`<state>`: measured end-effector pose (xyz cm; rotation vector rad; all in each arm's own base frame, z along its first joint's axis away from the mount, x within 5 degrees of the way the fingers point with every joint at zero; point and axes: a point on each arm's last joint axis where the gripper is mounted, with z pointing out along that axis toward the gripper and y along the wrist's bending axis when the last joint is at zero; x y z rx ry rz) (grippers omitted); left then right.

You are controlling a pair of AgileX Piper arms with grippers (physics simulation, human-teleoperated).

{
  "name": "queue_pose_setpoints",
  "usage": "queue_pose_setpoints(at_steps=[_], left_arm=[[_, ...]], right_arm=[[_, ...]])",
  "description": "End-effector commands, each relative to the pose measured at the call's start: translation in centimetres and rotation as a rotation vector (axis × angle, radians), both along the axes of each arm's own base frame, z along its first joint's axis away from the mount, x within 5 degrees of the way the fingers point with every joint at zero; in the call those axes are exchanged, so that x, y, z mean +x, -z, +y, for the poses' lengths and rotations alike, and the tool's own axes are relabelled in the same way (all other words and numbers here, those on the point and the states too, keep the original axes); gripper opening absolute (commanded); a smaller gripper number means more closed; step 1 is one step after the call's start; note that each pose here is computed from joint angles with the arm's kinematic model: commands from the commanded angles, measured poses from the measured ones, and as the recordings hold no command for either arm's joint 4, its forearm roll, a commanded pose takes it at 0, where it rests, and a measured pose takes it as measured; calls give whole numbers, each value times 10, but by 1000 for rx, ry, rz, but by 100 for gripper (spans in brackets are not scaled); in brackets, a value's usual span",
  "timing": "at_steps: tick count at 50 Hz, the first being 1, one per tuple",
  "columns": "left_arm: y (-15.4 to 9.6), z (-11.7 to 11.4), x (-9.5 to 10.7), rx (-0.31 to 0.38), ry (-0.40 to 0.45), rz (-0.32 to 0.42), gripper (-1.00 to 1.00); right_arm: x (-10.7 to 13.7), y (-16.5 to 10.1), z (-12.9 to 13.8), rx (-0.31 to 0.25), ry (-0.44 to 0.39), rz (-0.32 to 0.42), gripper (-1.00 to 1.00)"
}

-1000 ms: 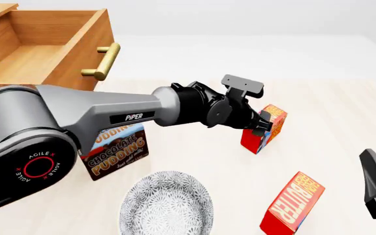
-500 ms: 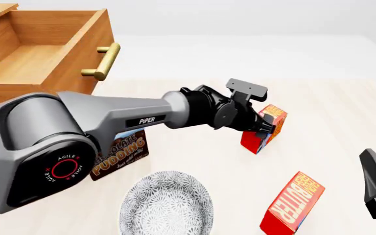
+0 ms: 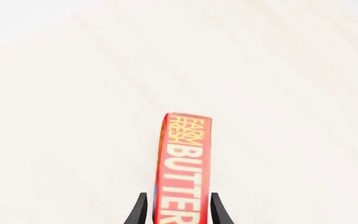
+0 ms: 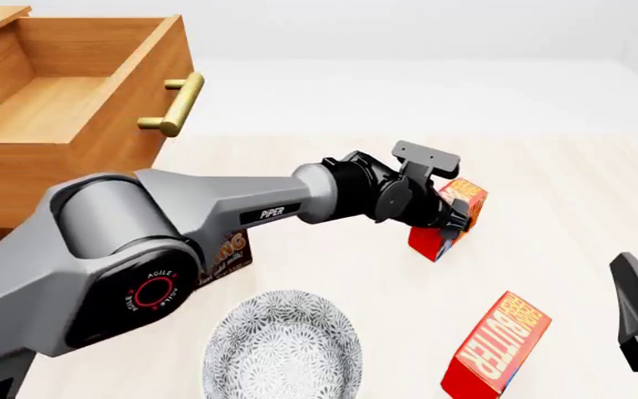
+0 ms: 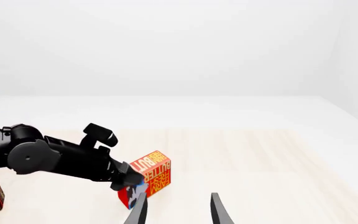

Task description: Put the butter at the front in the top drawer of the cabinet and close it.

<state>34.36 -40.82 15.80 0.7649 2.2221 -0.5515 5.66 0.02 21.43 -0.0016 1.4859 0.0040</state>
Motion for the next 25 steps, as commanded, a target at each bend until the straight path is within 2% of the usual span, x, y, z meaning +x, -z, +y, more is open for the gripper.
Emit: queue_pose_setpoints(at_steps=[1, 25], left_arm=[[14, -6, 3, 4, -5, 14, 100], [35, -15, 11, 14, -10, 30, 100]], right_arm=[[0, 0, 0, 0, 0, 0, 100], [0, 0, 0, 0, 0, 0, 100]])
